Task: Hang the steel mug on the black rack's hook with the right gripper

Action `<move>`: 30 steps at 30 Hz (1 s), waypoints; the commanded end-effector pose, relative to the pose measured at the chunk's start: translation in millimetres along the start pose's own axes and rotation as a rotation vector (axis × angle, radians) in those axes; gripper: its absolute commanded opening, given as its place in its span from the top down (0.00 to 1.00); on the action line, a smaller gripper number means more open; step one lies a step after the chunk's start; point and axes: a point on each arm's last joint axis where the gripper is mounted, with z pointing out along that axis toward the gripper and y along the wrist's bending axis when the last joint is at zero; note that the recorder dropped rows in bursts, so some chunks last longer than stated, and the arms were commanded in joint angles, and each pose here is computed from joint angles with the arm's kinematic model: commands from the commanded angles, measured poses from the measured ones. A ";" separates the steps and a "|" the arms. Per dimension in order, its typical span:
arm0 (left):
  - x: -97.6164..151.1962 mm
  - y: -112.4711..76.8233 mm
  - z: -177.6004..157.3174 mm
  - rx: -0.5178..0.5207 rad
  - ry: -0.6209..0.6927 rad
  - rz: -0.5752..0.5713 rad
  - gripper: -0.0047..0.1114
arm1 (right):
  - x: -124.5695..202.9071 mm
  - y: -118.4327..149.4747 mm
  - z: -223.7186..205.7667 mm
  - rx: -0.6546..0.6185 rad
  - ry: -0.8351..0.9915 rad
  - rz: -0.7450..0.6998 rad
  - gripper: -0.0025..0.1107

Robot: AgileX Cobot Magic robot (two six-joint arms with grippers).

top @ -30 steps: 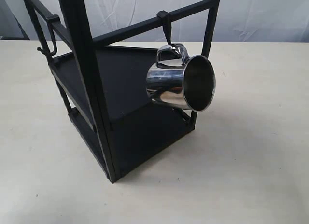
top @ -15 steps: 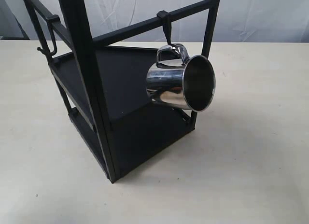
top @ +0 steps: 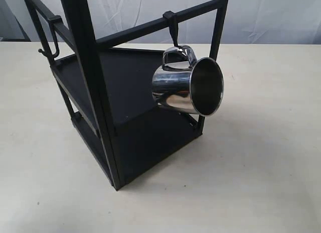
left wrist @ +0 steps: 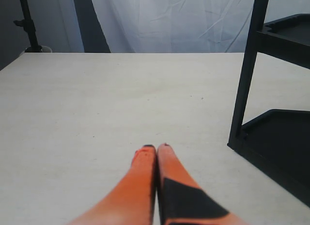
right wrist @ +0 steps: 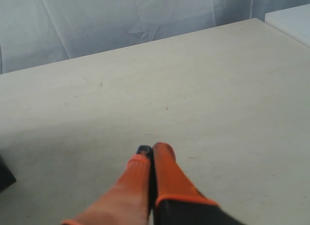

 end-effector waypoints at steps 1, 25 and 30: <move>-2.0 -0.1 -0.8 0.001 -0.026 -0.011 0.95 | 0.0 -0.7 0.1 0.007 -0.017 -0.001 0.98; -5.7 0.1 -5.3 -0.005 -0.098 -0.009 0.95 | 0.2 -0.7 0.1 0.007 -0.015 -0.002 0.98; -5.8 0.1 -5.3 -0.005 -0.099 -0.009 0.95 | 0.2 -0.7 0.1 0.007 -0.015 -0.002 0.98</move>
